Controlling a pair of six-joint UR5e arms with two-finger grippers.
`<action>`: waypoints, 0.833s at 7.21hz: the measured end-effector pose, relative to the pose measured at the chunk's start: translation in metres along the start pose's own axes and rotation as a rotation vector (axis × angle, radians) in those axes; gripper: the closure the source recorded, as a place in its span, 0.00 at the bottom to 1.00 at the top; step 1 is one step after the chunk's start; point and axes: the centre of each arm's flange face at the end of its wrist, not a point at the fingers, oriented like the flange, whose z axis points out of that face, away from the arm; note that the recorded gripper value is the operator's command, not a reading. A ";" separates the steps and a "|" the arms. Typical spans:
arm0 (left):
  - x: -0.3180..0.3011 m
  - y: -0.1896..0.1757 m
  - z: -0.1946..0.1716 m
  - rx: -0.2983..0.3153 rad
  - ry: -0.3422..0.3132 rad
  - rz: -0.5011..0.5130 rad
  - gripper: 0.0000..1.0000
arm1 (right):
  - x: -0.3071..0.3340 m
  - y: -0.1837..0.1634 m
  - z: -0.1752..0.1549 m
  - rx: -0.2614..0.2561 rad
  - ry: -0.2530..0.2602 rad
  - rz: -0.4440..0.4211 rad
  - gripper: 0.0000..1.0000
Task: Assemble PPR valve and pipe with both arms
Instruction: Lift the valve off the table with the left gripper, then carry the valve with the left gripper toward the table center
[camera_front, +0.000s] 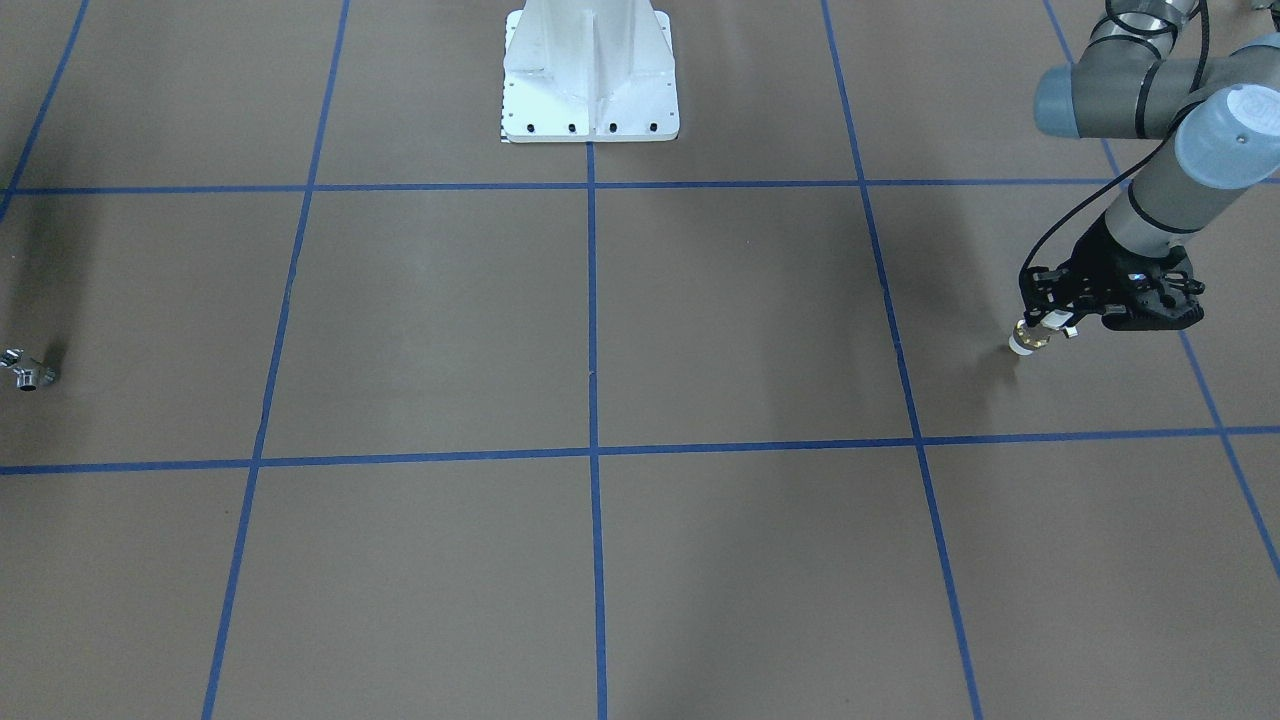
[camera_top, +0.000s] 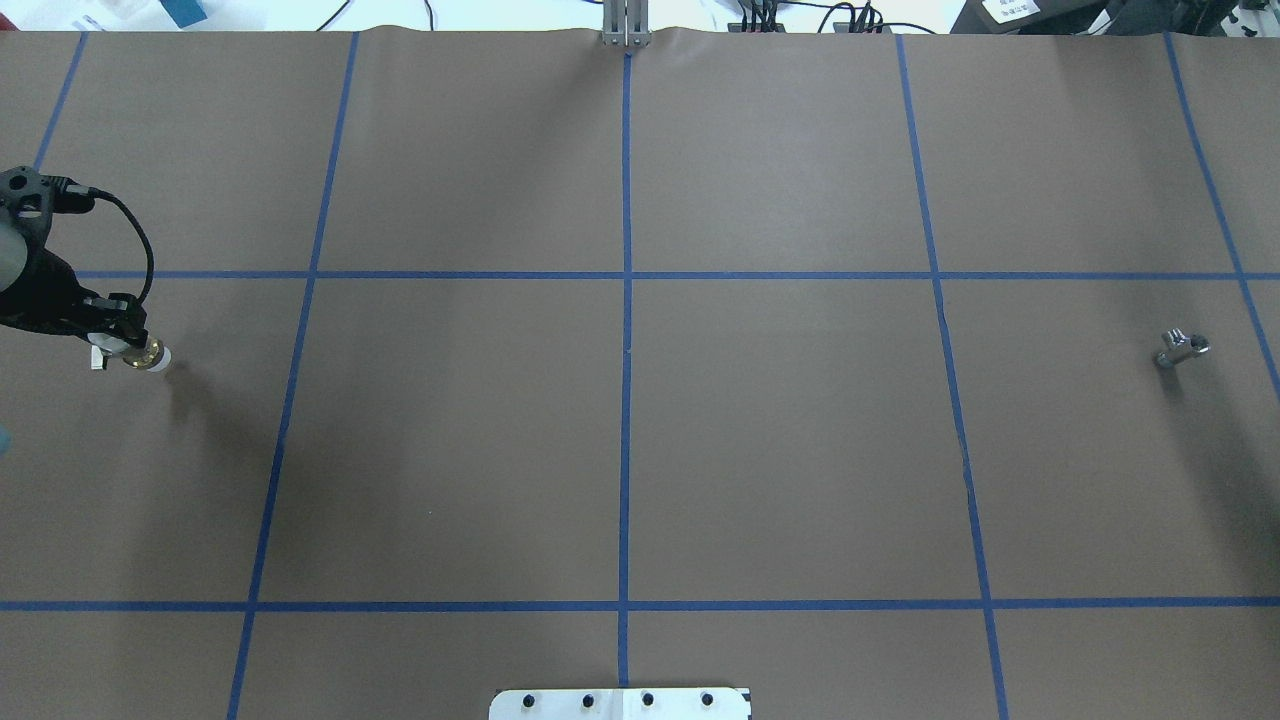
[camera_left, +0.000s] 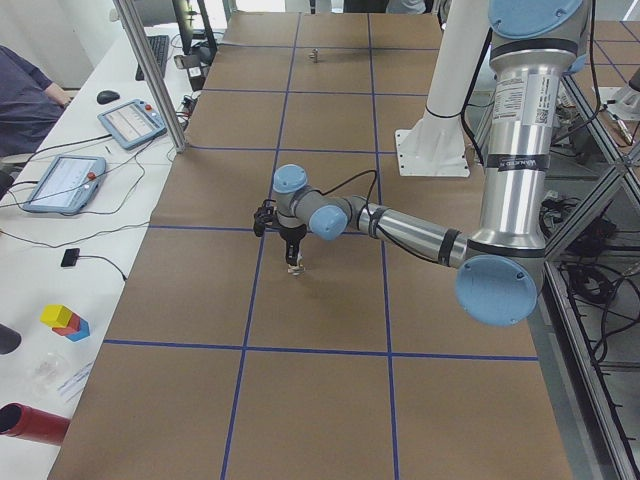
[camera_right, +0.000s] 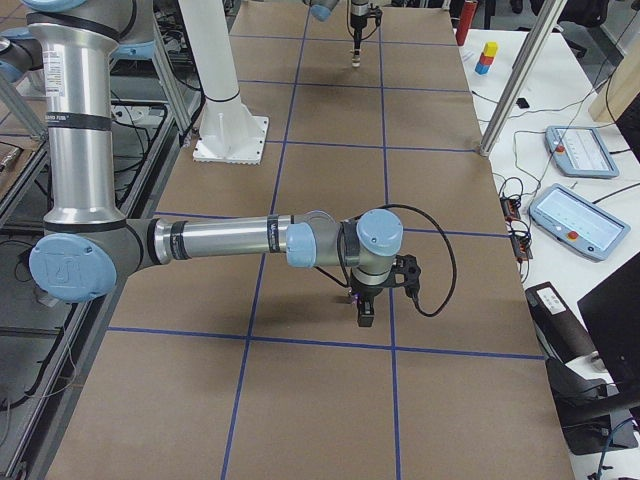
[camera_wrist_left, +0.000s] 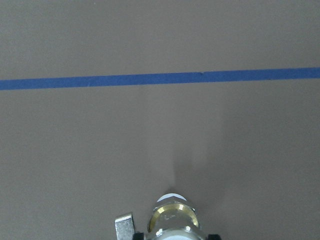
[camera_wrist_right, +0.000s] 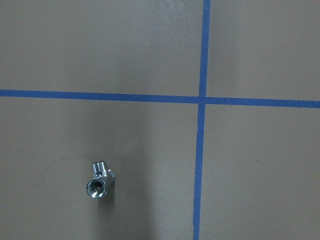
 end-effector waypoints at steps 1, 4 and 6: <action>0.014 -0.005 -0.016 0.003 0.000 -0.004 1.00 | -0.001 -0.001 -0.001 0.002 0.000 -0.003 0.00; 0.137 -0.068 -0.090 -0.034 -0.030 -0.029 1.00 | -0.011 -0.009 -0.008 0.018 0.003 -0.025 0.00; 0.249 -0.087 -0.124 -0.072 -0.018 -0.043 1.00 | -0.012 -0.010 -0.009 0.019 0.009 -0.028 0.00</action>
